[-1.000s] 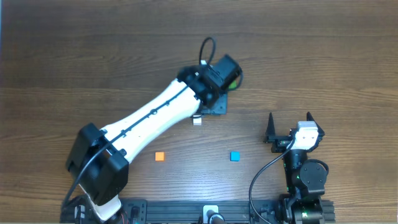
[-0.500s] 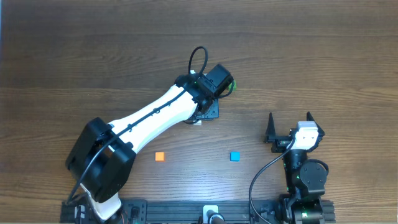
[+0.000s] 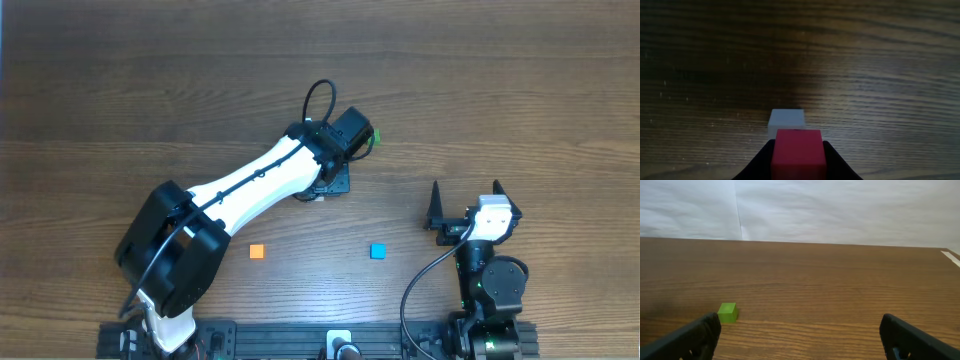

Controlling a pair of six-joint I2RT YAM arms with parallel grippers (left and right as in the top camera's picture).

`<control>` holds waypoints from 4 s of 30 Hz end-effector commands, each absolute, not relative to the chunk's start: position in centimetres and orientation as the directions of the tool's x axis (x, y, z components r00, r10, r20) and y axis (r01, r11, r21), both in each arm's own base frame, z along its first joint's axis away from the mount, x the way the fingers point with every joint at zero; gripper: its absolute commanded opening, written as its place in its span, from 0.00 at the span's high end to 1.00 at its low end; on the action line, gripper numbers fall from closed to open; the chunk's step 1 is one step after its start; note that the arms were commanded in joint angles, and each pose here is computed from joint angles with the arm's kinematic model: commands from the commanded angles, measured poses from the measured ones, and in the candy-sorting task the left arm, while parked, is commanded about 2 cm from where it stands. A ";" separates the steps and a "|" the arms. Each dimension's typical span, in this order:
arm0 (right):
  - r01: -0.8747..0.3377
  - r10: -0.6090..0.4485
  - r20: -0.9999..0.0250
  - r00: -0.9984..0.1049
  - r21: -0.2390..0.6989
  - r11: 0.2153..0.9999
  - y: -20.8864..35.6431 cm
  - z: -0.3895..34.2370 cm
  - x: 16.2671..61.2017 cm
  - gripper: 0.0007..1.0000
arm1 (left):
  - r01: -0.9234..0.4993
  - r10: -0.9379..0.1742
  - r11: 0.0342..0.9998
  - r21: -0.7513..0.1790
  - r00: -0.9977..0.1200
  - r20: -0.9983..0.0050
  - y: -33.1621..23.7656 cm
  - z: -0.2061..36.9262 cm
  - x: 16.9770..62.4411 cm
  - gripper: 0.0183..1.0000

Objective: Stack Cubes

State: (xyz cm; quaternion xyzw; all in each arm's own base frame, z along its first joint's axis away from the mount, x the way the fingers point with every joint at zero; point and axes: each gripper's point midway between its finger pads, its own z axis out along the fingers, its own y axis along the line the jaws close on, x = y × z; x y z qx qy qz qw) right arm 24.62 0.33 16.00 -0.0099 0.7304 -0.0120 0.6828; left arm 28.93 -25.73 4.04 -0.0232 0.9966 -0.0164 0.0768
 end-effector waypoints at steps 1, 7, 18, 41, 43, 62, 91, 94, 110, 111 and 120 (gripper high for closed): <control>-0.002 -0.027 -0.997 -0.071 -0.027 1.000 0.4 15.7 24.6 0.01 | -0.076 -0.077 0.997 -0.011 -0.991 -0.113 -24.6 2.8 28.3 0.98; -0.002 -0.027 -0.997 -0.071 -0.027 1.000 0.4 15.7 24.6 0.01 | -0.076 -0.077 0.997 -0.007 -0.991 -0.109 -24.5 2.7 28.2 0.98; -0.002 -0.027 -0.997 -0.071 -0.027 1.000 0.4 15.7 24.6 0.01 | -0.076 -0.078 0.997 -0.021 -0.989 -0.123 -24.8 2.8 28.6 0.98; -0.002 -0.027 -0.997 -0.071 -0.027 1.000 0.4 15.7 24.6 0.01 | -0.080 -0.081 0.997 -0.011 -0.990 -0.114 -24.6 2.2 28.6 0.97; -0.002 -0.027 -0.997 -0.071 -0.027 1.000 0.4 15.7 24.6 0.01 | -0.083 -0.083 0.997 -0.010 -0.990 -0.114 -24.5 2.2 28.6 0.96; -0.002 -0.027 -0.997 -0.071 -0.027 1.000 0.4 15.7 24.6 0.01 | -0.084 -0.085 0.996 -0.009 -0.990 -0.111 -24.5 2.2 28.6 0.95; -0.002 -0.027 -0.997 -0.071 -0.027 1.000 0.4 15.7 24.6 0.01 | -0.083 -0.084 0.997 -0.011 -0.992 -0.094 -24.6 1.7 28.4 0.83; -0.002 -0.027 -0.997 -0.071 -0.027 1.000 0.4 15.7 24.6 0.01 | -0.083 -0.084 0.996 -0.011 -0.992 -0.094 -24.6 1.7 28.4 0.69; -0.002 -0.027 -0.997 -0.071 -0.027 1.000 0.4 15.7 24.6 0.01 | -0.088 -0.099 0.993 -0.076 -0.983 -0.153 -25.1 4.3 29.4 0.05; -0.002 -0.027 -0.997 -0.071 -0.027 1.000 0.4 15.7 24.6 0.01 | -0.091 -0.107 0.991 -0.096 -0.979 -0.172 -25.0 5.3 29.7 0.05; -0.002 -0.027 -0.997 -0.071 -0.027 1.000 0.4 15.7 24.6 0.01 | -0.063 -0.115 0.980 -0.186 -0.952 -0.284 -22.2 14.9 28.0 0.03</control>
